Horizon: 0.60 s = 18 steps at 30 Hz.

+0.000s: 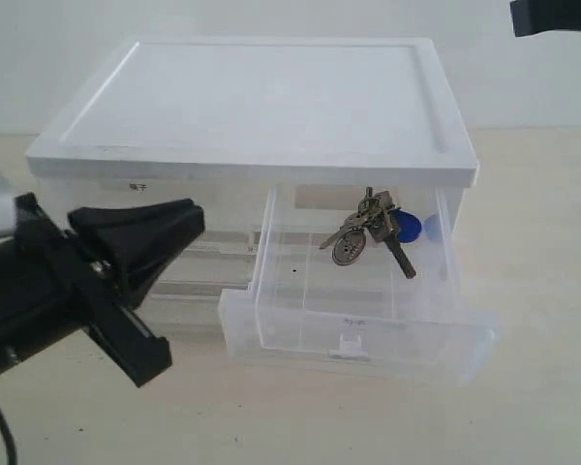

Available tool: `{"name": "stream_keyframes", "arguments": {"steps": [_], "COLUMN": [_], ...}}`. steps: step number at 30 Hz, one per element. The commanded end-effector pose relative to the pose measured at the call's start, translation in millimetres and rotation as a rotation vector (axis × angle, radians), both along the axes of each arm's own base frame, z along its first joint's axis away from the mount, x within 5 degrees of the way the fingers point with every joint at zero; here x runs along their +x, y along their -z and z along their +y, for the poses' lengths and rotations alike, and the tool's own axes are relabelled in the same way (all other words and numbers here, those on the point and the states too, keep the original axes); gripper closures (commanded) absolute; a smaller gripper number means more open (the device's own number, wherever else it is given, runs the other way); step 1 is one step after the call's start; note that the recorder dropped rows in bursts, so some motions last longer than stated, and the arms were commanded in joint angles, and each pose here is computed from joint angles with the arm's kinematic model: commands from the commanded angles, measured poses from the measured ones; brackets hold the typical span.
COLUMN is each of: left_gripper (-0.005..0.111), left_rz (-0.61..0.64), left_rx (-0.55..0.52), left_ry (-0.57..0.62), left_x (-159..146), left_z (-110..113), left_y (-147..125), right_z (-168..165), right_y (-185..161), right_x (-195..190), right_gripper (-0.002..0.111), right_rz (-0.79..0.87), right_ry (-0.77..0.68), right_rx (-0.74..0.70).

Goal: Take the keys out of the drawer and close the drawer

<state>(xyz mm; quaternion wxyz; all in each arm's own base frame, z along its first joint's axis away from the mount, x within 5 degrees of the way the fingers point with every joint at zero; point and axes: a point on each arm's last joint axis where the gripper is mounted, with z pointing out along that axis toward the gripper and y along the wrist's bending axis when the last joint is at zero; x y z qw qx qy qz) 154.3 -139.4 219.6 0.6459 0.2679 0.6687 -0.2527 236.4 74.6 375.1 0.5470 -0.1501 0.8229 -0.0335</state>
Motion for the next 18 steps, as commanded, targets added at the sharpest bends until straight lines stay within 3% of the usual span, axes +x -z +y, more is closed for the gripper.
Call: {"name": "stream_keyframes", "arguments": {"steps": [1,4,5,6,10,14,16,18], "left_gripper": [0.102,0.102,0.102,0.102,0.102,0.102,0.102,0.102], "left_rz": [-0.008,-0.013,0.033,0.026,0.055,0.266,0.414,0.439], "left_rx": [-0.047,-0.033,-0.075,-0.069,-0.003,0.025,-0.014,0.067], "left_ry": [-0.236,-0.489,-0.668,-0.714,-0.737,-0.705,-0.686,-0.671], "left_x": [-4,1,8,11,32,67,89,101], "left_z": [32,56,68,71,72,83,98,105], "left_y": [-20,-32,-44,-50,-79,-87,-68,-52], "right_z": [-1,-1,-1,-2,-2,4,12,15], "right_y": [6,9,10,12,26,48,60,68], "right_x": [-2,-3,-3,-4,-8,-9,-6,0], "right_gripper": [0.108,0.108,0.108,0.108,0.108,0.108,0.108,0.108], "right_rz": [0.036,0.048,0.062,0.079,0.167,0.252,0.327,0.356], "right_ry": [0.008,0.010,0.017,0.022,0.025,-0.028,-0.081,-0.081], "right_rx": [0.005,0.006,0.008,0.004,0.008,0.020,0.016,0.020]}}
